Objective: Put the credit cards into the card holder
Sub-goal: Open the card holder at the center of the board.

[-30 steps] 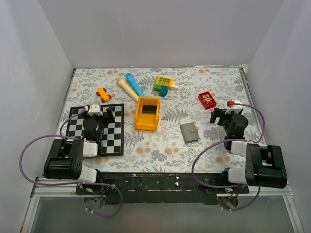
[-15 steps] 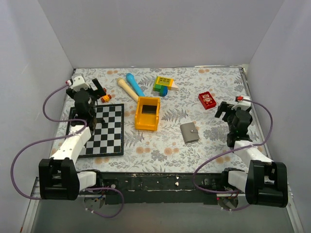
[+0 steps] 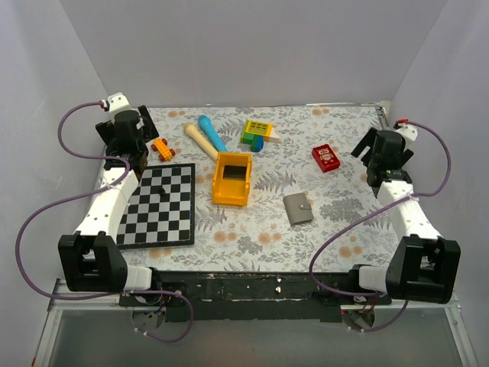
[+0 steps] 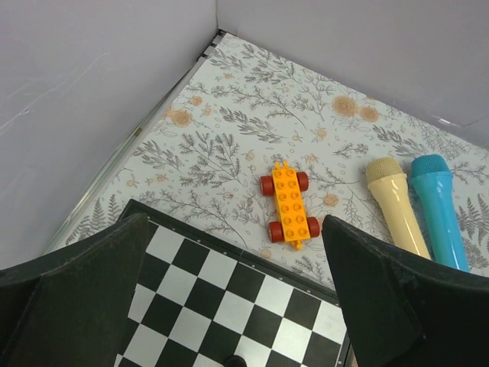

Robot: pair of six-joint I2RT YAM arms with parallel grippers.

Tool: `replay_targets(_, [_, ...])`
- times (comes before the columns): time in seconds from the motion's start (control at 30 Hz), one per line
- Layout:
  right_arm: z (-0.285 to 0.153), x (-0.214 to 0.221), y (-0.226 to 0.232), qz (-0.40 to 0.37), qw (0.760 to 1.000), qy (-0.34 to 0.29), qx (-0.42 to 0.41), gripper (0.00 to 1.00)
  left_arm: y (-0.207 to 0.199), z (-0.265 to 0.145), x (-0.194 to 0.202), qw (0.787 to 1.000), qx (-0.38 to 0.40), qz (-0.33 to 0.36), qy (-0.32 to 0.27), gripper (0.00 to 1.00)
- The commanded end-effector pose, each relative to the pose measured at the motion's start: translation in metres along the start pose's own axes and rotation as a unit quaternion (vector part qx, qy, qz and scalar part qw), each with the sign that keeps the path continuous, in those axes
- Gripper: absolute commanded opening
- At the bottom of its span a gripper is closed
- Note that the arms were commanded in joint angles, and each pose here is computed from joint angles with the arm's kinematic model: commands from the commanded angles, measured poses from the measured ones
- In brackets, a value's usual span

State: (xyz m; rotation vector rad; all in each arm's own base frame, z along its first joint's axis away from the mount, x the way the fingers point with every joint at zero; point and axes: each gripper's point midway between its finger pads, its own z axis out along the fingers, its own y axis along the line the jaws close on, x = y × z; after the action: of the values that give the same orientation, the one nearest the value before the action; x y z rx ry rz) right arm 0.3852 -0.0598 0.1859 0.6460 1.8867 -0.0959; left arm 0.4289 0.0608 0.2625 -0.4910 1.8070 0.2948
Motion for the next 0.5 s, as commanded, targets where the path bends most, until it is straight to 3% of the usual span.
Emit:
replay_targets(0.0, [-0.002,0.024,-0.014,0.002,0.992,0.107,0.066,0.99,0.006,-0.014,-0.008,1.0,0.009,0.025,-0.001,0.98])
replay_targets(0.1, [0.001,0.038,-0.006,0.0,0.987,0.152,0.056,0.99,-0.005,-0.016,-0.01,0.999,0.034,0.02,0.023,0.98])
replay_targets(0.37, [-0.023,0.046,0.042,0.013,0.979,0.18,-0.095,0.98,-0.053,-0.045,-0.014,0.985,0.164,-0.023,0.05,0.98])
replay_targets(0.47, [-0.041,0.056,0.055,-0.014,0.973,0.194,-0.127,0.99,-0.082,-0.066,-0.003,0.976,0.206,-0.014,0.065,0.98])
